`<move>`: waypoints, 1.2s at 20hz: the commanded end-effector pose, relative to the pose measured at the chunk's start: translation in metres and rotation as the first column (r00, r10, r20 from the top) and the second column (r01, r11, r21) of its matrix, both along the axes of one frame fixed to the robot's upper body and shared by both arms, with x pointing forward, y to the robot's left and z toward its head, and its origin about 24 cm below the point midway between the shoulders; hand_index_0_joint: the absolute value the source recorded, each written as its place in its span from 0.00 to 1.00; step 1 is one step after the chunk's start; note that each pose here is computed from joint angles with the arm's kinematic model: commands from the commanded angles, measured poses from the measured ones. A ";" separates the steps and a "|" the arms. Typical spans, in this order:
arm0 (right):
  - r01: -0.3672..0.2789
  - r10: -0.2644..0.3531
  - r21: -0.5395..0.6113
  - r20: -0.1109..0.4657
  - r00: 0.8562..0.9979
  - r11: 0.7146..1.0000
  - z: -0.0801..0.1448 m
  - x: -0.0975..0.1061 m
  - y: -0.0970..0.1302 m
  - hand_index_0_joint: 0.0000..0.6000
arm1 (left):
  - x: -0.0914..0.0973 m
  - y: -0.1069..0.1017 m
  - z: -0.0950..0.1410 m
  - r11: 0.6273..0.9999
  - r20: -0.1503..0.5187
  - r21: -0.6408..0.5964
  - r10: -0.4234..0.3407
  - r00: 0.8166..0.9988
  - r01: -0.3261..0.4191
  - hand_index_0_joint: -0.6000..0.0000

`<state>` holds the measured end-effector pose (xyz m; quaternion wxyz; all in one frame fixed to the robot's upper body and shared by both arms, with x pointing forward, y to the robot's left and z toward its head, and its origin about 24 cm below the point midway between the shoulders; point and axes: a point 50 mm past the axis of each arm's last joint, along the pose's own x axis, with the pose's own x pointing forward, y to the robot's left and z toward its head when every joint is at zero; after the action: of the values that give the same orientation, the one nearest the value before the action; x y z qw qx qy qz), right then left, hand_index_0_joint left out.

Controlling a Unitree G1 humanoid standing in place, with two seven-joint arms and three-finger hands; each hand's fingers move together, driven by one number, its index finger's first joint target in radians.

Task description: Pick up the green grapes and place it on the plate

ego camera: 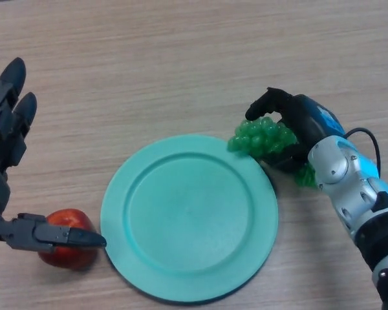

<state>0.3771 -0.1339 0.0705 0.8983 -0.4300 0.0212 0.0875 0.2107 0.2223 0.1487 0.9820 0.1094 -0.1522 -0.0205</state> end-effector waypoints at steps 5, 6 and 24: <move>-0.070 0.024 0.163 0.267 0.963 0.984 0.087 0.006 0.009 1.00 | -0.010 0.009 0.034 0.997 0.223 0.065 0.036 0.974 -0.052 1.00; -0.092 0.037 0.196 0.268 0.963 0.976 0.095 0.001 0.015 1.00 | -0.010 0.010 0.035 0.997 0.229 0.058 0.041 0.973 -0.056 1.00; -0.368 0.257 0.378 0.311 0.915 0.850 0.134 -0.091 0.100 0.00 | -0.007 0.018 0.032 0.989 0.254 -0.002 0.143 0.957 -0.147 1.00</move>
<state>0.2877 -0.0282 0.1669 0.9331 -0.2730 -0.0954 0.2139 0.2165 0.2317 0.1470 0.9827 0.0966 -0.1536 0.0378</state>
